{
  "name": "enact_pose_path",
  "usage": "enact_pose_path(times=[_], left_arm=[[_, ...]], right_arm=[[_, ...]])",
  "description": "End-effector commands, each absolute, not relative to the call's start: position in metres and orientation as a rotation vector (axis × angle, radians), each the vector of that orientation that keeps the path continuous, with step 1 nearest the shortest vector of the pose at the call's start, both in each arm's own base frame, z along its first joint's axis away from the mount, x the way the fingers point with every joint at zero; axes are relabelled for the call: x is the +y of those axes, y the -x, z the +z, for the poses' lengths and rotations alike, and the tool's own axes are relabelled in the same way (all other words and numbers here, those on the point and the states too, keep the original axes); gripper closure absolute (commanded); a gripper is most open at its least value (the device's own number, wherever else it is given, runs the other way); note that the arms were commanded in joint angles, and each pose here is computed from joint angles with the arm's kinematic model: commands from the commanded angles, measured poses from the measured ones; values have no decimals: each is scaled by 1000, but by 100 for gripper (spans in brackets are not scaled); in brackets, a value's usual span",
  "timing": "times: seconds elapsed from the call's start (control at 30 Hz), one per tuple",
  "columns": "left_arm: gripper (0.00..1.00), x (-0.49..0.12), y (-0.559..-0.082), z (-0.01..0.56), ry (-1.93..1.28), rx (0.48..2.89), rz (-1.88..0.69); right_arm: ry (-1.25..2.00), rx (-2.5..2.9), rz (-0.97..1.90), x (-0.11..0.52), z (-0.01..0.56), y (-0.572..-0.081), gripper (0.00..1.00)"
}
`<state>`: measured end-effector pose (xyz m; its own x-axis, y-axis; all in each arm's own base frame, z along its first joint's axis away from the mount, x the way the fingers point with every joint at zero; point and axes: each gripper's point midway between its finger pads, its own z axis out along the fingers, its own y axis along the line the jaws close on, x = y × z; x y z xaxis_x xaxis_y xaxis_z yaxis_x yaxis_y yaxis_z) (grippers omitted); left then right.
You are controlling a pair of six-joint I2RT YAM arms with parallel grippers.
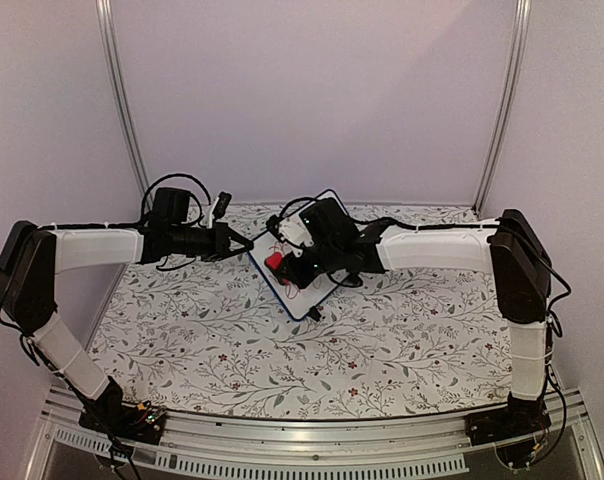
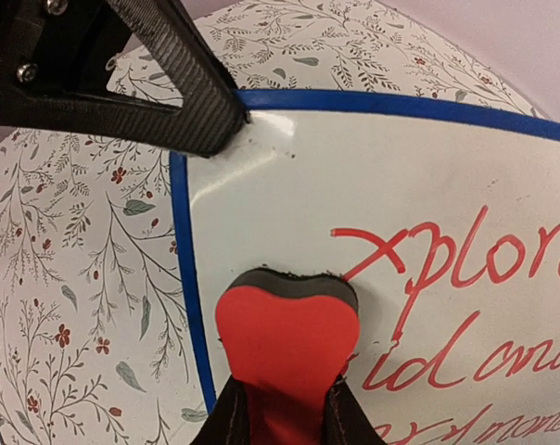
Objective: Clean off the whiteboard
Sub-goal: Erase the whiteboard at the center of the board.
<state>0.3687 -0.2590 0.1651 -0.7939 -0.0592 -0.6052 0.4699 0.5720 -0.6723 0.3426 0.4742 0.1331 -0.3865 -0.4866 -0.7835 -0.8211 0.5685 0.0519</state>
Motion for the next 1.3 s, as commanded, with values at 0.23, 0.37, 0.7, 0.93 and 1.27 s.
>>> enact_pose_path(times=[0.23,0.37,0.7,0.93,1.27], left_arm=[[100,-270,-359,182,-397,2167,-1235],[100,-271,-359,182,-398,2169,-1237],[100,-271,-359,181,-396,2172,-1235],[100,-271,-360,181,-397,2171,-1235],[100,-271,-359,183,-400,2168,-1242]], right_arm=[[1085,2168,555,447,105,-322,86],[1089,2151,570,451,110,-323,86],[1075,2094,562,474,133,-345,86],[1094,2092,576,481,132,-345,86],[1142,2158,509,464,102,-316,86]])
